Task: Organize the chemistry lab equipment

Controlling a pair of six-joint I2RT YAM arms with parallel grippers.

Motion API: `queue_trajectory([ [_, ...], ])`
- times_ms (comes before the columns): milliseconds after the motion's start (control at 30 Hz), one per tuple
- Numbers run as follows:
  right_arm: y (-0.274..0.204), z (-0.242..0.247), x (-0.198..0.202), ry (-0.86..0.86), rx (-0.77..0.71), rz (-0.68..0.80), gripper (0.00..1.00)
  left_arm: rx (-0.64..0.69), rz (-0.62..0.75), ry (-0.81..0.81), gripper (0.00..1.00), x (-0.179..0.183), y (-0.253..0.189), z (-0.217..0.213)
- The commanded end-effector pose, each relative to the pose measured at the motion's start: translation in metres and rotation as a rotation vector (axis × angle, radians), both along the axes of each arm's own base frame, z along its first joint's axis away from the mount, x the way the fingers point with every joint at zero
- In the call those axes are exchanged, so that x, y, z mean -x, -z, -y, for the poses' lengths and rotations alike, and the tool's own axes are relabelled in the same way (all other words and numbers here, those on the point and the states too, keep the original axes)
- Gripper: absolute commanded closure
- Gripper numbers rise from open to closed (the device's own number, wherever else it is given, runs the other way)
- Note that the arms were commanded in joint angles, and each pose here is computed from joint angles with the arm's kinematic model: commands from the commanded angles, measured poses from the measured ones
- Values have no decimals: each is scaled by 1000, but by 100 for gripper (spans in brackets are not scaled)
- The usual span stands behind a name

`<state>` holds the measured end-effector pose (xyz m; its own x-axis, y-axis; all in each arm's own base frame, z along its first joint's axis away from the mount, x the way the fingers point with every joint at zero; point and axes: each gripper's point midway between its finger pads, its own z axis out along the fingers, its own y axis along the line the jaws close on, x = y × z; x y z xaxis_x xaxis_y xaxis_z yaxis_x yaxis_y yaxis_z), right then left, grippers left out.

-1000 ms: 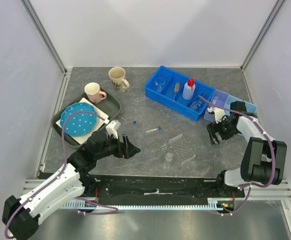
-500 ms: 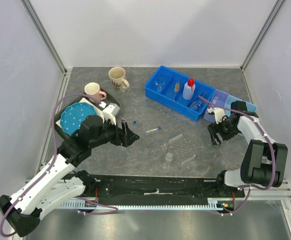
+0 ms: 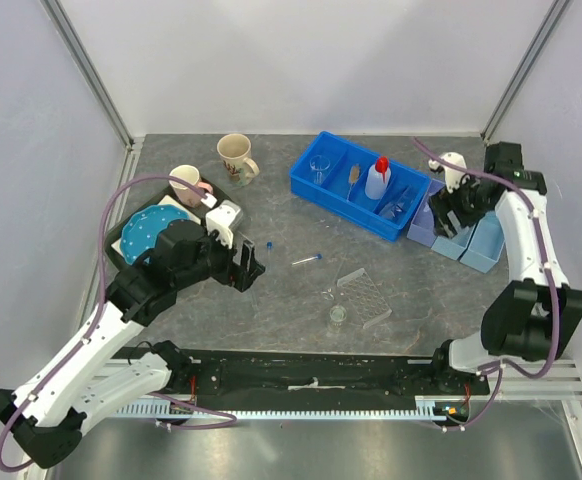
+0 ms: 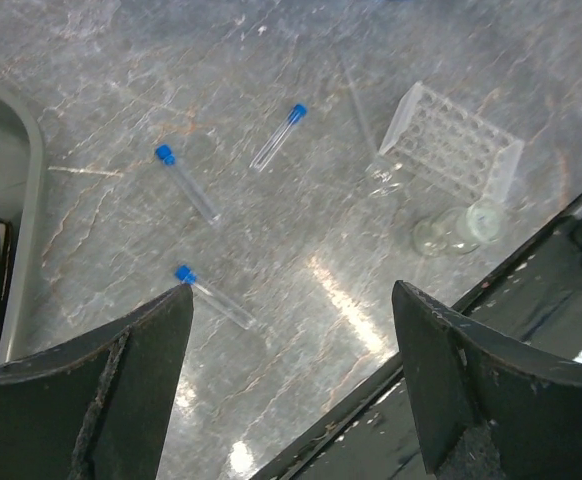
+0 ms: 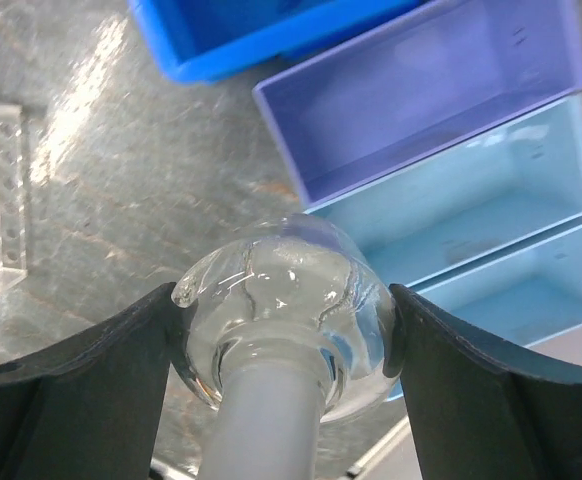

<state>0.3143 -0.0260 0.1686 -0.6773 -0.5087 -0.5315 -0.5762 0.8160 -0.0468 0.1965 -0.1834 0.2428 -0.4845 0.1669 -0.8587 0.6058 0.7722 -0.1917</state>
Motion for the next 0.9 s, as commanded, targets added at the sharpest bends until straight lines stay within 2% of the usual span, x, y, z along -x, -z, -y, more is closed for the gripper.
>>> queue_trajectory([
  [0, -10, 6, -36, -94, 34, 9, 61, -95, 32, 20, 13, -3, 24, -8],
  [67, -20, 5, -54, -145, 62, 44, 60, -83, 33, 19, 13, -2, 29, -8],
  [400, 13, -4, -99, -386, 177, 17, 59, -37, 58, -37, 12, -5, 41, -12],
  [700, 44, 11, -102, -401, 247, -78, 57, -35, 63, -49, 12, -7, 41, -13],
  [867, 61, 11, -103, -405, 236, -115, 54, -37, 63, -50, 12, -7, 42, -13],
])
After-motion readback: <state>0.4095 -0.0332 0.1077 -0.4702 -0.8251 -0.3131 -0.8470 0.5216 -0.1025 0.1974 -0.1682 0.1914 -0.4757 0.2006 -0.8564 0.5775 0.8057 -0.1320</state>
